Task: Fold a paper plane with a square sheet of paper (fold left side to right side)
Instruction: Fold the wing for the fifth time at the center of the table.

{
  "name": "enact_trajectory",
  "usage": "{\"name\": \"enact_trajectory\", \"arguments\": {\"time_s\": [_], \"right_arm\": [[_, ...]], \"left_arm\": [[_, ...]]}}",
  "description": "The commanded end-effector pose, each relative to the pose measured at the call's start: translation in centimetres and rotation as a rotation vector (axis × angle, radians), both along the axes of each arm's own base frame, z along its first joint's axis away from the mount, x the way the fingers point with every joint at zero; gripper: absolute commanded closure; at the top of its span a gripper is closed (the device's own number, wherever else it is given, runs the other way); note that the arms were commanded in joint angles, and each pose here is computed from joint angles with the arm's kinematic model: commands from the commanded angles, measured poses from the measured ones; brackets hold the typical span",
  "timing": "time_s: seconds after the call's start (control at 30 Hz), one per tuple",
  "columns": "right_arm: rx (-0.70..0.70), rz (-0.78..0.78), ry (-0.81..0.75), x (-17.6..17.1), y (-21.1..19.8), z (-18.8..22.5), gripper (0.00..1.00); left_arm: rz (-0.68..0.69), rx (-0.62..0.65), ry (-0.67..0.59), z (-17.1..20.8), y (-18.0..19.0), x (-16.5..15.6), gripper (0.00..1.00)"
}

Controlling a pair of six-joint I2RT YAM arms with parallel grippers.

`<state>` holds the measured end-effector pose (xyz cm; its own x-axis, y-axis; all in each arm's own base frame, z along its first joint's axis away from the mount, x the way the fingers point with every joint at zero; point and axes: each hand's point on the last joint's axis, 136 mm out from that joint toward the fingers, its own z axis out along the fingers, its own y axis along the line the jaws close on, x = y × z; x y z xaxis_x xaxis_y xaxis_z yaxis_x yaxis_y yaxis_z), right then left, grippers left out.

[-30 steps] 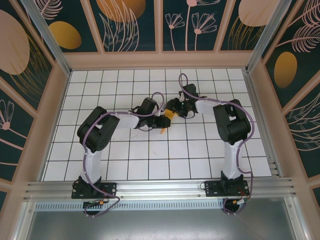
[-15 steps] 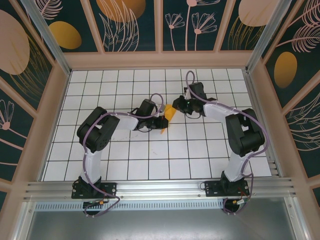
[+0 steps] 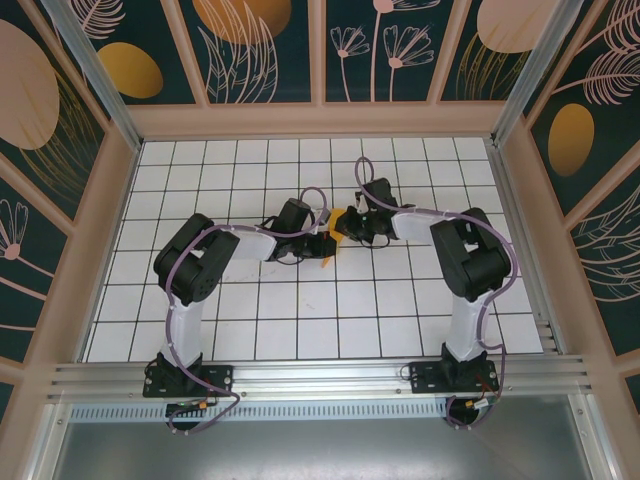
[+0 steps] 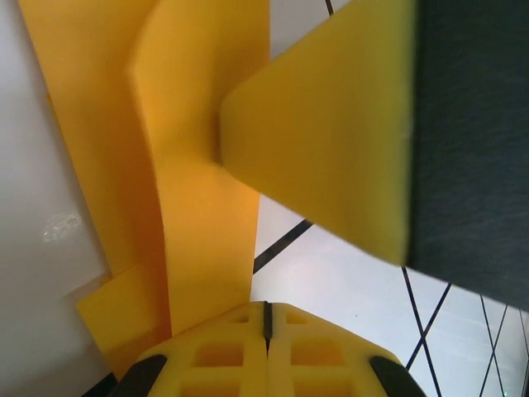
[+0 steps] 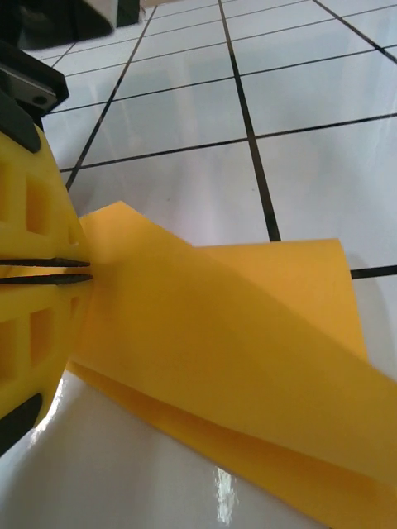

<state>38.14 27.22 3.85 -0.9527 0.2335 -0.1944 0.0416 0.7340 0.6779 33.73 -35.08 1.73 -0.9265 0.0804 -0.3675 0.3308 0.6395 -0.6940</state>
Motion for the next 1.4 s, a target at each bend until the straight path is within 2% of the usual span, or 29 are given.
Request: {"name": "enact_trajectory", "arguments": {"time_s": [0.0,0.83,1.37], "right_arm": [[0.016,0.016,-0.031,1.0,1.0,0.3,0.85],[-0.157,-0.007,-0.033,3.5,-1.7,-3.2,0.85],[-0.200,-0.063,-0.052,9.0,-6.6,-3.8,0.84]], "left_arm": [[0.026,0.148,0.133,-4.8,3.0,-2.7,0.97],[0.010,0.157,0.147,-5.2,3.2,-3.3,0.98],[0.005,0.164,0.159,-5.8,3.6,-4.0,0.99]]}}
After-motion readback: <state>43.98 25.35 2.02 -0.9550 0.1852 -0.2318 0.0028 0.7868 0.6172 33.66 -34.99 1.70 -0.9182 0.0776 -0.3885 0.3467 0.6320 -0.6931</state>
